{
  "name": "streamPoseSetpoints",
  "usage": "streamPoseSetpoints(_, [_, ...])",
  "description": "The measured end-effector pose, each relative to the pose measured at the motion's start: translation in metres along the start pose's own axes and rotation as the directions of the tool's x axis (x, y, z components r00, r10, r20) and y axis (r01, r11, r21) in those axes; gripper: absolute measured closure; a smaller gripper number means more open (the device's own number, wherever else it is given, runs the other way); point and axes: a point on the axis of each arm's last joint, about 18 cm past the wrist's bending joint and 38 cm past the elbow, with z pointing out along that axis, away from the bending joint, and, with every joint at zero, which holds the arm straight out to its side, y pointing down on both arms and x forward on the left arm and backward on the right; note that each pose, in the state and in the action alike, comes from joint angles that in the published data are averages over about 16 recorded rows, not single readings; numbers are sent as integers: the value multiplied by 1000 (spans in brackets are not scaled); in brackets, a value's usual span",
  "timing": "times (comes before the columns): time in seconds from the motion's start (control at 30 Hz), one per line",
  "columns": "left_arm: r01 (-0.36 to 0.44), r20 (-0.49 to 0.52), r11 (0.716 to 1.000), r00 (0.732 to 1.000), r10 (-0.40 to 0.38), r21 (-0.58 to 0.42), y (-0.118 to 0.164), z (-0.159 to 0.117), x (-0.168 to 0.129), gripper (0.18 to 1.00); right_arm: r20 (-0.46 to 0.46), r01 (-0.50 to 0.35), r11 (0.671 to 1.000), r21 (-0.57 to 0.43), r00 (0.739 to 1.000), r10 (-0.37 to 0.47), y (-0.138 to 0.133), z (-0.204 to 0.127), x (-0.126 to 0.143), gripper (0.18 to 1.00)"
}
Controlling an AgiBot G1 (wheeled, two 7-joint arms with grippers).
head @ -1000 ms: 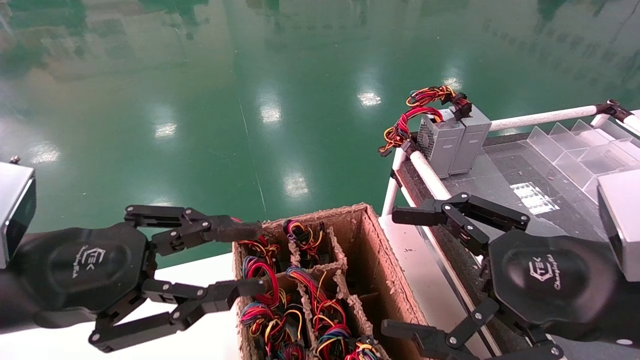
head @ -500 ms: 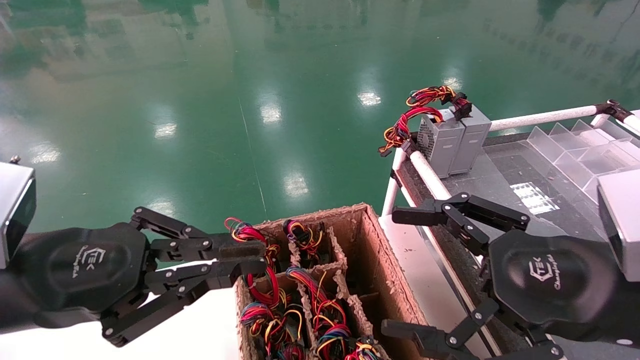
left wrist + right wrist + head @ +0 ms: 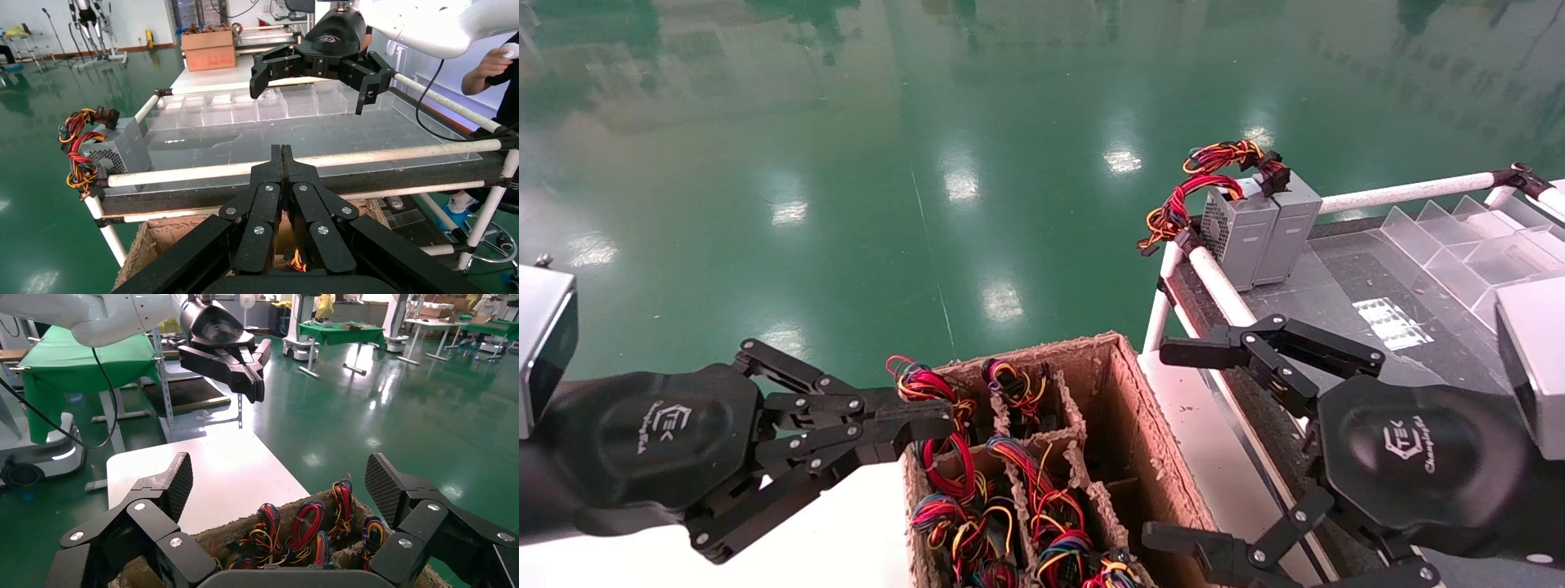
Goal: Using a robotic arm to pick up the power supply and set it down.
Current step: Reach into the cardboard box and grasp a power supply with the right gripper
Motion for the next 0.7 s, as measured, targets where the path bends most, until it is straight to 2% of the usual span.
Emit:
streamPoseSetpoints(0.37, [0,0,1000,1000,0,0,0,0,0,929,-39,-31,998,-51,999,29,8,-4,10,178])
streamPoseSetpoints(0.7, [0,0,1000,1000,0,0,0,0,0,765,-21,-134,968,-212,991,133,36,-2,10,178])
